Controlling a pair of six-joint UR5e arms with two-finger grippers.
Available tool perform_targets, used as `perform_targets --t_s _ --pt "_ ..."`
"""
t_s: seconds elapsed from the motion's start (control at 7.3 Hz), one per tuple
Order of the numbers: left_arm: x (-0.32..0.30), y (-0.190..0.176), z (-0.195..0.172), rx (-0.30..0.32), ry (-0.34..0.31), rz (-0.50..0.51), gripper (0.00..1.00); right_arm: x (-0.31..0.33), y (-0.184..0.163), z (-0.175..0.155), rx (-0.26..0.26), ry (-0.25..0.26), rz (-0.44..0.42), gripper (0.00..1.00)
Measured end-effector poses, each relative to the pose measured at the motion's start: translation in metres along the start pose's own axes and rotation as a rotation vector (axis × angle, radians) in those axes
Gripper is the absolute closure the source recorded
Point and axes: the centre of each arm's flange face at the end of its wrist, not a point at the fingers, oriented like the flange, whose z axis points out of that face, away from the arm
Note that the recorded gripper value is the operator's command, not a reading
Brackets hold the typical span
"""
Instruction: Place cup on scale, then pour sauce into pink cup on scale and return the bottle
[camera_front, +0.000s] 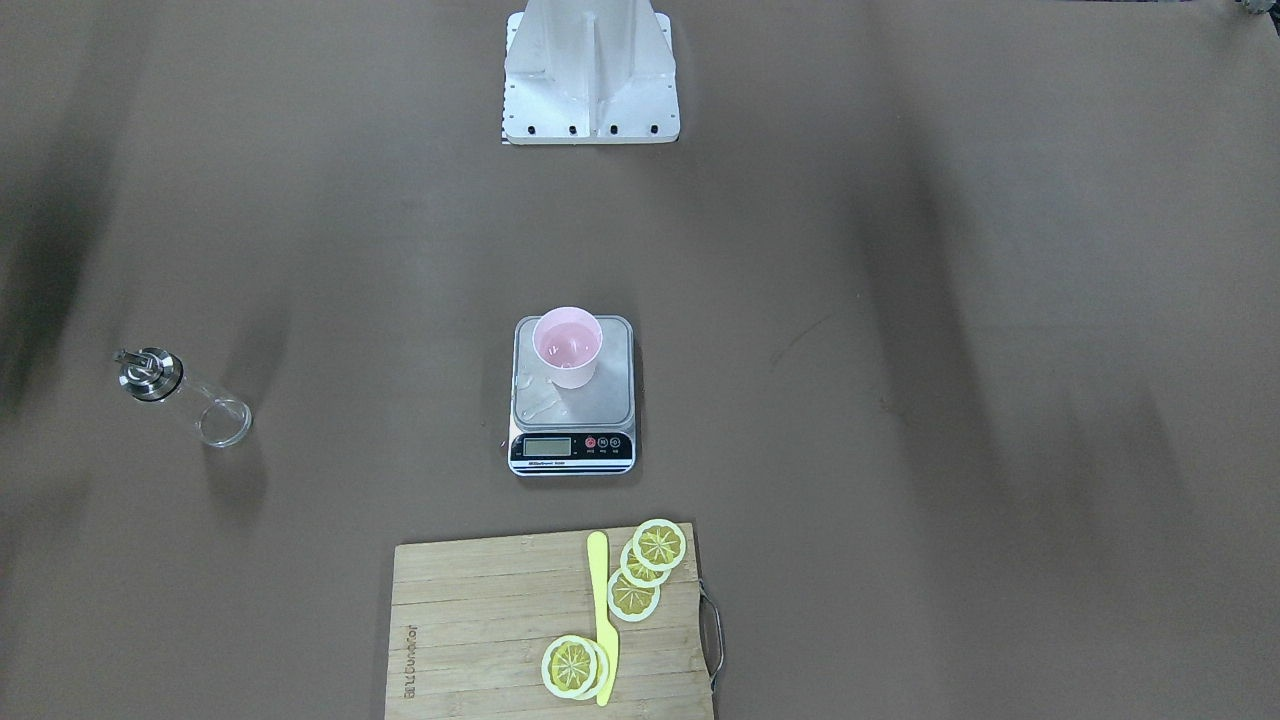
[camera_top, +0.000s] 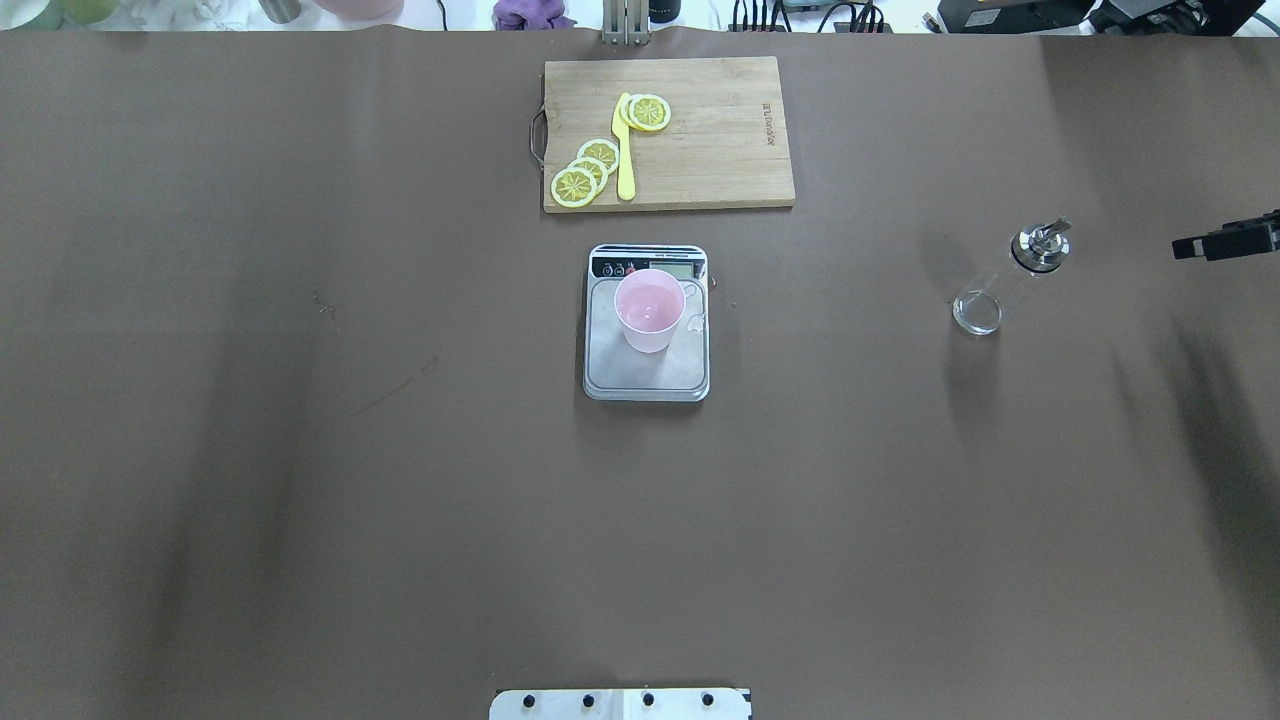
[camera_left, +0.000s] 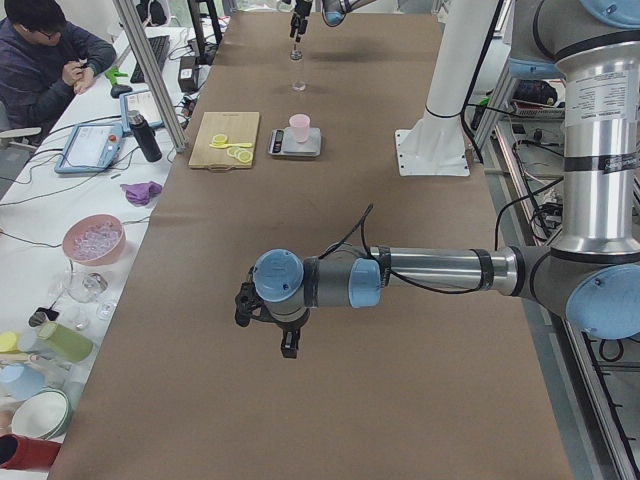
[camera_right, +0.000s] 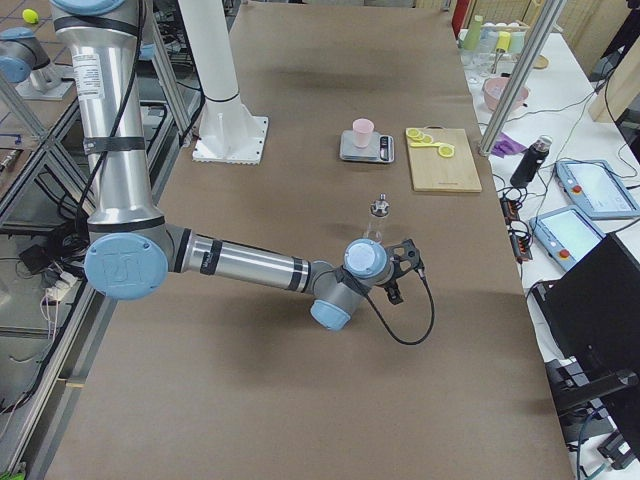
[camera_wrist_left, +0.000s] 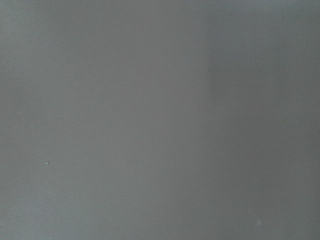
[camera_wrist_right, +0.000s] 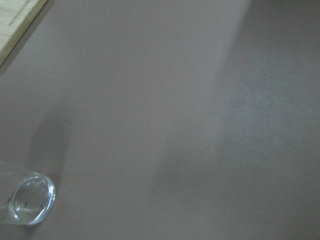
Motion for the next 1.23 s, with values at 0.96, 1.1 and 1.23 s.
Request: perform_targets --t_s 0.96,1.1,1.23 --pt "-0.009 0.002 -0.002 -0.007 -0.09 -0.004 0.02 0.081 -0.027 -0.044 -0.362 0.341 0.22 0.0" --pt "-0.009 0.002 -0.003 -0.006 -0.097 -0.002 0.02 0.074 -0.025 -0.065 -0.411 0.375 0.223 0.0" --pt "-0.008 0.002 -0.003 -0.005 -0.099 -0.002 0.02 0.065 -0.017 -0.079 -0.437 0.392 0.226 0.0"
